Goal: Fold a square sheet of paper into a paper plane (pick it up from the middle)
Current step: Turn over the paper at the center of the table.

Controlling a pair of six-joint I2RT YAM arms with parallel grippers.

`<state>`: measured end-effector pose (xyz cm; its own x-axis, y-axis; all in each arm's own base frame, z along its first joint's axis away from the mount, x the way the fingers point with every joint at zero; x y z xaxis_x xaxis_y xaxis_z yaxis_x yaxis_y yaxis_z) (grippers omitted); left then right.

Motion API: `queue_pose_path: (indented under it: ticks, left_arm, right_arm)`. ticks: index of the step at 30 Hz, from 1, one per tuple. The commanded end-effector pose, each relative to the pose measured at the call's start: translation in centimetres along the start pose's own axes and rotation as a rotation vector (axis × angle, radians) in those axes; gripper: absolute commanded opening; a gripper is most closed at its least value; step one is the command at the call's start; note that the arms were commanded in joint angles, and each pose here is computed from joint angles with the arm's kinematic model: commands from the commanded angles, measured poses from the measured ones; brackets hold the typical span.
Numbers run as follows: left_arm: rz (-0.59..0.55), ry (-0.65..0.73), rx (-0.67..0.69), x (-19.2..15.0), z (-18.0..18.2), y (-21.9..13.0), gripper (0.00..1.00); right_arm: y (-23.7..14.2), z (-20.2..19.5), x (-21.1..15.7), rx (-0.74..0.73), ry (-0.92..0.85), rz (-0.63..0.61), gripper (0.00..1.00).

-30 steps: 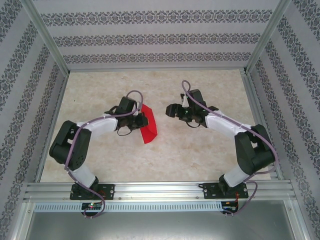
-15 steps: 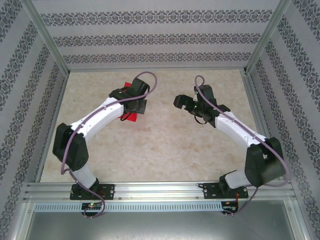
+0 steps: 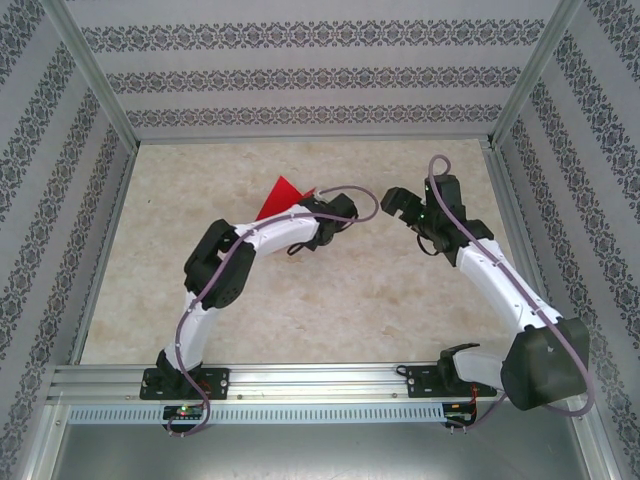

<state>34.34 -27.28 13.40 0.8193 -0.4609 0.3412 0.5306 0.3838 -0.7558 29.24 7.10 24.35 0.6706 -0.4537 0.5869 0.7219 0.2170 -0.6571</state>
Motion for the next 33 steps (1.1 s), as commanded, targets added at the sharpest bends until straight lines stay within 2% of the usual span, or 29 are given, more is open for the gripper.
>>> queue_pose_path:
  ticks: [1,7,11,14,19,21,27,29,33]
  left_arm:
    - [0.001,0.048,-0.017,-0.1,-1.3,-0.8,0.05]
    - [0.040,0.038,-0.137,-0.7,-3.4,-0.3,0.11]
    - [0.052,0.016,-0.227,-0.7,-3.5,-1.1,0.29]
    - [0.051,-0.003,-0.305,-0.8,-3.4,-2.0,0.39]
    - [-0.003,-0.049,-0.523,-0.4,-2.5,-5.3,0.49]
    - [-0.053,-0.073,-0.643,-0.1,-1.7,-6.6,0.56]
    - [-0.142,-0.261,-0.922,-0.1,2.9,-7.7,0.67]
    - [-0.175,-0.329,-0.940,-0.5,4.8,-7.7,0.74]
    - [-0.155,-0.519,-0.886,-2.6,8.8,-4.9,0.83]
  right_arm:
    - [-0.7,-1.2,0.0,-0.052,0.031,-0.017,0.98]
    - [-0.5,-1.3,0.5,-0.059,0.018,0.001,0.98]
    - [0.4,-0.9,1.1,-0.065,0.003,0.043,0.98]
    - [1.1,-0.6,1.2,-0.057,0.005,0.063,0.98]
    - [1.7,-0.2,1.6,-0.039,0.010,0.088,0.98]
    - [2.0,0.1,1.7,-0.024,0.011,0.104,0.98]
    - [3.9,1.9,1.3,0.024,-0.005,0.177,0.95]
    - [4.6,3.2,1.0,0.043,-0.034,0.194,0.91]
    - [6.4,7.4,-0.6,0.099,-0.117,0.246,0.83]
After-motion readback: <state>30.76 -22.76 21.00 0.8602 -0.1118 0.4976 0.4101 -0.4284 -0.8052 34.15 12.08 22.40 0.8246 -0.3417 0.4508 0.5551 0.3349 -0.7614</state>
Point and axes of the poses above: each hand's point on the last joint's axis, 136 mm out from that joint toward the fingers, its own y axis out along the fingers, its own z axis along the line the jaws close on, x = y × z, the point moved 9 cm from there along -y, back along the fingers, and after that the axes turned 2 degrees about -y, right-handed, at the moved point
